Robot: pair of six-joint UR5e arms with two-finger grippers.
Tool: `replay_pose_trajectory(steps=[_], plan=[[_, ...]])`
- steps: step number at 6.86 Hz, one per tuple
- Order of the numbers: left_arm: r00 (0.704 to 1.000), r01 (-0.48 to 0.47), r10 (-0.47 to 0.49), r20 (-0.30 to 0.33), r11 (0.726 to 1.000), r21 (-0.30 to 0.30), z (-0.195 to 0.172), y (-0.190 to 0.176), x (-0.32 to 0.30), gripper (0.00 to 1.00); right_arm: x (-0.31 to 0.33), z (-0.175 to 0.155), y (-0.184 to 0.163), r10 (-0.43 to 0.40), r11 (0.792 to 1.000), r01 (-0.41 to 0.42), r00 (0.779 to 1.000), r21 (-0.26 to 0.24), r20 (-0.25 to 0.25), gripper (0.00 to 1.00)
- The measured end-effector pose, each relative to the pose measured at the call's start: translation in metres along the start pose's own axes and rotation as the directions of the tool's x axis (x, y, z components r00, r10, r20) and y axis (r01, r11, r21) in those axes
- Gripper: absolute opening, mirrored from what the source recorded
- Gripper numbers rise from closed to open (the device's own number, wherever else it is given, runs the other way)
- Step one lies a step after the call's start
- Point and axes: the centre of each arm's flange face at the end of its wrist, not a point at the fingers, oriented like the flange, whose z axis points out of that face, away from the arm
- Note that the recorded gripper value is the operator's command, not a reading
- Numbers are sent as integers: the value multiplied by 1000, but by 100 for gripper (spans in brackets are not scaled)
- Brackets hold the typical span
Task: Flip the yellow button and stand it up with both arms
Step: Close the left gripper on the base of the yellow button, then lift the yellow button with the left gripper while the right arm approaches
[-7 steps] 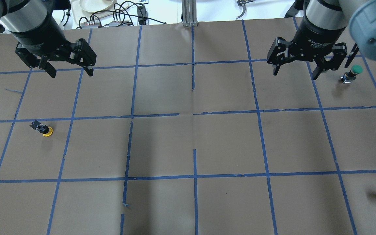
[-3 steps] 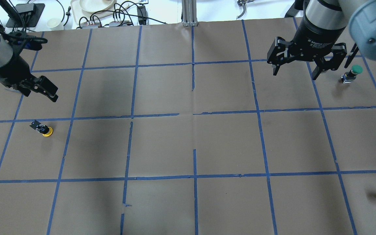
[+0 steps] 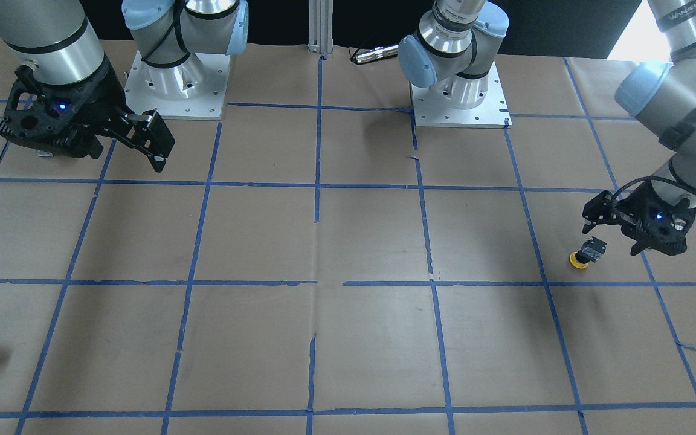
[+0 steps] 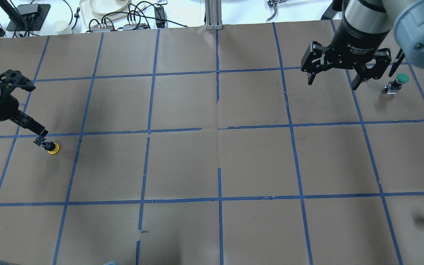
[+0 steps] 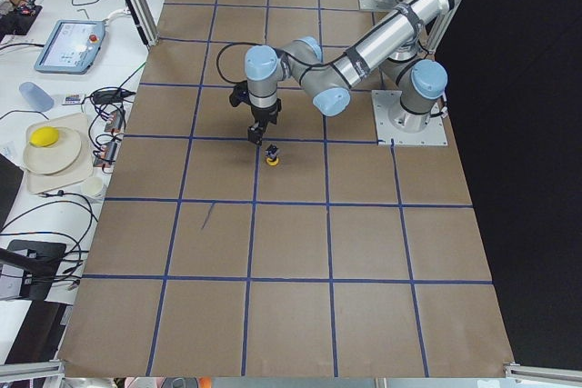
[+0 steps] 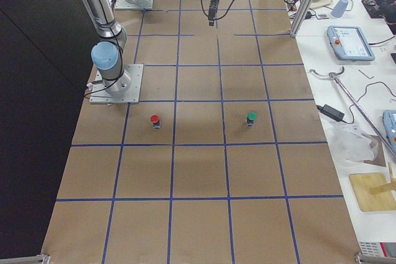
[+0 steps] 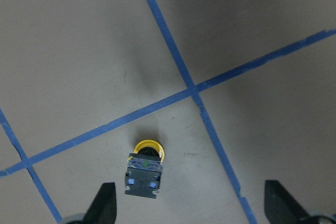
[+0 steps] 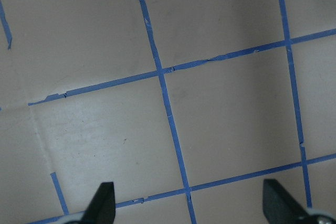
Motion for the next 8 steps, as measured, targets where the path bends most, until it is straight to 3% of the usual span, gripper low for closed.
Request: replay_pose_trajectory(steps=[2,4,5,6,8], plan=[[998,-53,54,-33,999,10,36,15,-6,98,0,0,0,0,1000,0,1000,0,-1,100],[995,-81,81,-51,997,1,56,17,-11,68,0,0,0,0,1000,0,1000,-1,0,100],[994,-91,91,-52,996,1,59,17,-13,63,0,0,0,-1,1000,1,1000,0,1,100],[994,-95,95,-51,995,4,58,15,-13,39,1,1,-1,-4,1000,4,1000,-1,0,100],[994,-94,94,-46,996,9,55,13,-12,24,5,8,-4,9,1000,-9,1000,-18,-8,100]])
